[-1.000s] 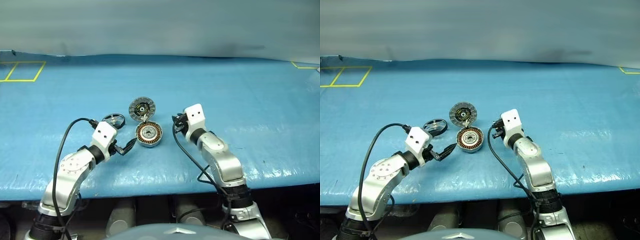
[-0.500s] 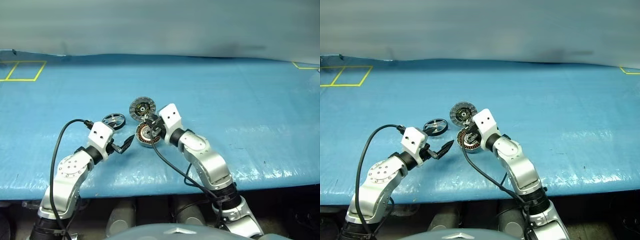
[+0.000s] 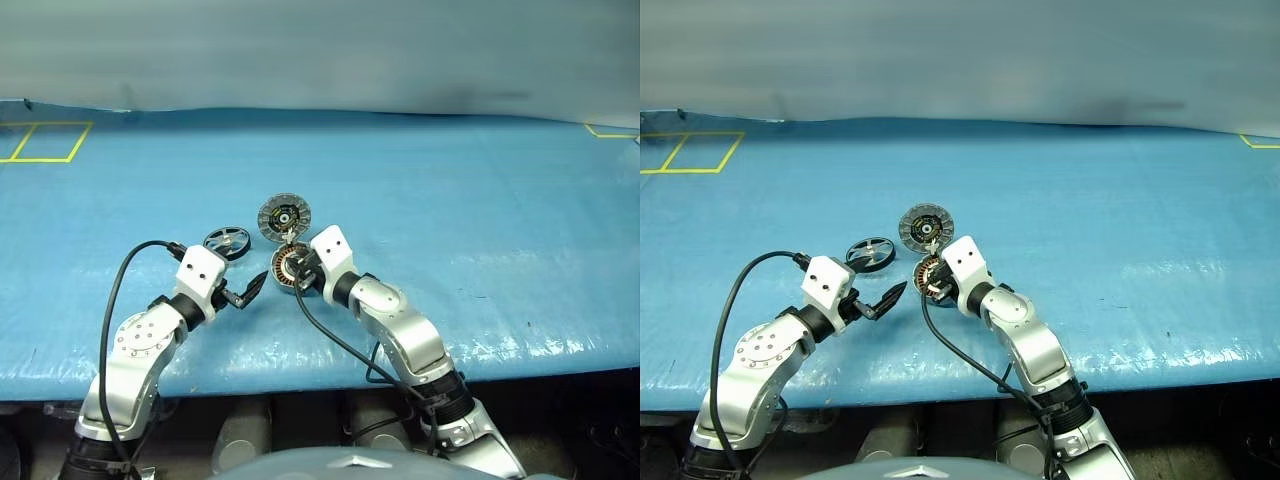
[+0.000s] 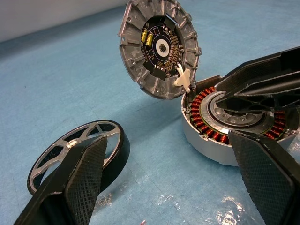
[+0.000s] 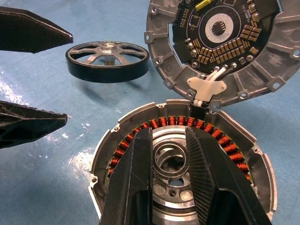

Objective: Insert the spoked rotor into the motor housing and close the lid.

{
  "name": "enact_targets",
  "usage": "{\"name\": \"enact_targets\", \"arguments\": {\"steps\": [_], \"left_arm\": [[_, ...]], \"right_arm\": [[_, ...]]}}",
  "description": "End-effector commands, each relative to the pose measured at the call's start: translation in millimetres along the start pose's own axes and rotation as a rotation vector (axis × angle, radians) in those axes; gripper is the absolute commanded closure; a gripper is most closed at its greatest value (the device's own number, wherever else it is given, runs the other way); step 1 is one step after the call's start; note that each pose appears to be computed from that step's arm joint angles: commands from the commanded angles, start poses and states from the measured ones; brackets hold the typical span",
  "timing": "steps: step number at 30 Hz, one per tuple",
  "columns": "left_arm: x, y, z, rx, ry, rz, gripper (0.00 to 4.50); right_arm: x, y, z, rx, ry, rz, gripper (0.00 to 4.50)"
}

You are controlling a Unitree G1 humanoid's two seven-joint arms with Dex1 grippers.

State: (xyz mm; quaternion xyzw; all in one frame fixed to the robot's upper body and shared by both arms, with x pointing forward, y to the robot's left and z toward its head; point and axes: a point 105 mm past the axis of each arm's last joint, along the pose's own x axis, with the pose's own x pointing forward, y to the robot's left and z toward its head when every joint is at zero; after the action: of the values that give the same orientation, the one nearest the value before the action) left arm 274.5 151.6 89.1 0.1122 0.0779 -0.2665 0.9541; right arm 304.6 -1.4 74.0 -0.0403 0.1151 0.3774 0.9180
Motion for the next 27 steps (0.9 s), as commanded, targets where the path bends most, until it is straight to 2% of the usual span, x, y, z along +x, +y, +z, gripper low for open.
{"name": "enact_targets", "arguments": {"steps": [1, 21, 22, 27], "left_arm": [[-2, 1, 18, 0.038, -0.065, 0.000, 0.00], [0, 0, 19, 0.038, -0.069, -0.002, 0.00], [0, 0, 19, 0.037, -0.069, -0.002, 0.00], [0, 0, 18, 0.033, -0.070, -0.003, 0.00]], "right_arm": [[2, 5, 7, 0.009, -0.033, 0.016, 3.83], [4, -3, 1, -0.002, -0.013, 0.002, 3.83], [4, -2, 1, -0.003, -0.011, 0.007, 3.11], [-1, 4, 13, 0.003, -0.038, 0.047, 1.57]]}}
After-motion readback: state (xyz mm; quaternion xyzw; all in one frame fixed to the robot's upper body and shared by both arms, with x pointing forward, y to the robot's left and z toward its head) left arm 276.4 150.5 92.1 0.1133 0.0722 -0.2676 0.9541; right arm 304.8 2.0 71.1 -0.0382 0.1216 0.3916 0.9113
